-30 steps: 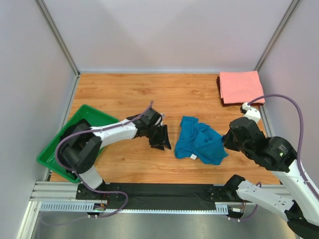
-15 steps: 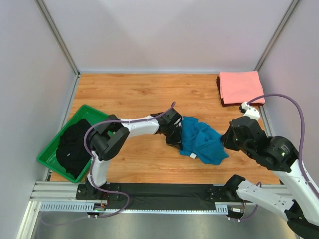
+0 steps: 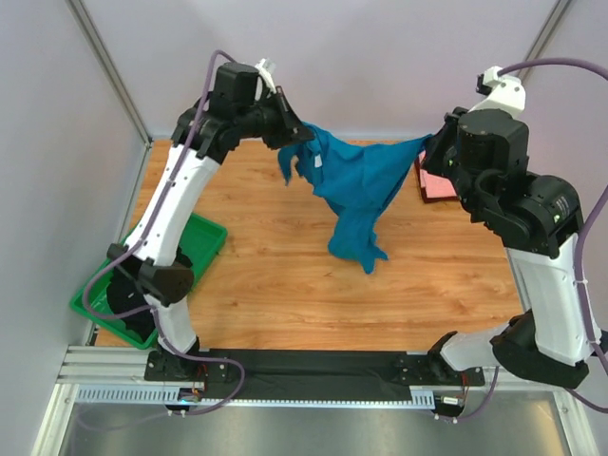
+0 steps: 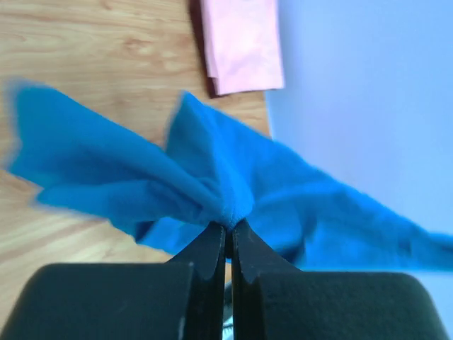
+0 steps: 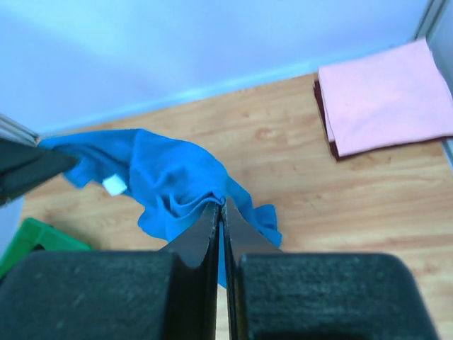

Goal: Fold and stack the t-shirts
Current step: Flatten the tshirt out

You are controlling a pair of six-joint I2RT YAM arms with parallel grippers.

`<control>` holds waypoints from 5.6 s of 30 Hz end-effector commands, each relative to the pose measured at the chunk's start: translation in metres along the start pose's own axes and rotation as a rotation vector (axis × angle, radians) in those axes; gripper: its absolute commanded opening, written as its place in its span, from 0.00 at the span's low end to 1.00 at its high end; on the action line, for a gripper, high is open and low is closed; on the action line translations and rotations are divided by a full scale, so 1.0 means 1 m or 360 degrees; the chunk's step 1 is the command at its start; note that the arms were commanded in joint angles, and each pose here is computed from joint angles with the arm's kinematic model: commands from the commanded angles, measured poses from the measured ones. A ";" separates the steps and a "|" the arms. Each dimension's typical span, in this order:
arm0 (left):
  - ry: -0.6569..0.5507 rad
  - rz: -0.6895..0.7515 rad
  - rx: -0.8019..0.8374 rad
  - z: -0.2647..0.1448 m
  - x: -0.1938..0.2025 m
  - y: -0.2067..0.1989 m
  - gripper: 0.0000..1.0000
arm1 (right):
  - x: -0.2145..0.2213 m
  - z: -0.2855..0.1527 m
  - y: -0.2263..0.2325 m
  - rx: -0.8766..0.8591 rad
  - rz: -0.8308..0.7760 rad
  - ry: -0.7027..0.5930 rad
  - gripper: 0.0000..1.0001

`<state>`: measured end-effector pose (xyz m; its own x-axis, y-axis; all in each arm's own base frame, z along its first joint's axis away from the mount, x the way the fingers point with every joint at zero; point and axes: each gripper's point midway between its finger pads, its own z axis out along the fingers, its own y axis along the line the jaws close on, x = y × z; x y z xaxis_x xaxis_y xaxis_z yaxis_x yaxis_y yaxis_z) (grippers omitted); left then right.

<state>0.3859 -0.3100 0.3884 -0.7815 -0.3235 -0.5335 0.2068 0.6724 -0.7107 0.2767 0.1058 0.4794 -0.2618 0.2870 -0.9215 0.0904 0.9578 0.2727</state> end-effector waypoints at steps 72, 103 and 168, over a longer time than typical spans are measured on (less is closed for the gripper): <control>0.0971 -0.0038 -0.0820 0.163 0.183 0.268 0.45 | 0.363 -0.016 -0.052 -0.0152 0.0222 0.1293 0.00; 0.1044 -0.0015 -0.0457 0.063 0.320 0.185 0.54 | 0.357 0.005 -0.061 0.0180 -0.0103 0.1545 0.53; 0.0764 -0.0147 -0.0830 -0.020 0.244 0.195 0.54 | 0.407 0.015 -0.116 0.0373 0.0348 0.1732 0.26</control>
<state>0.2169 -0.2132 0.1164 -0.9774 -0.1148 -0.1776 -0.0662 0.9637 -0.2587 0.1690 0.1086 0.0557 -0.8887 0.4531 -0.0695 0.4321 0.8787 0.2031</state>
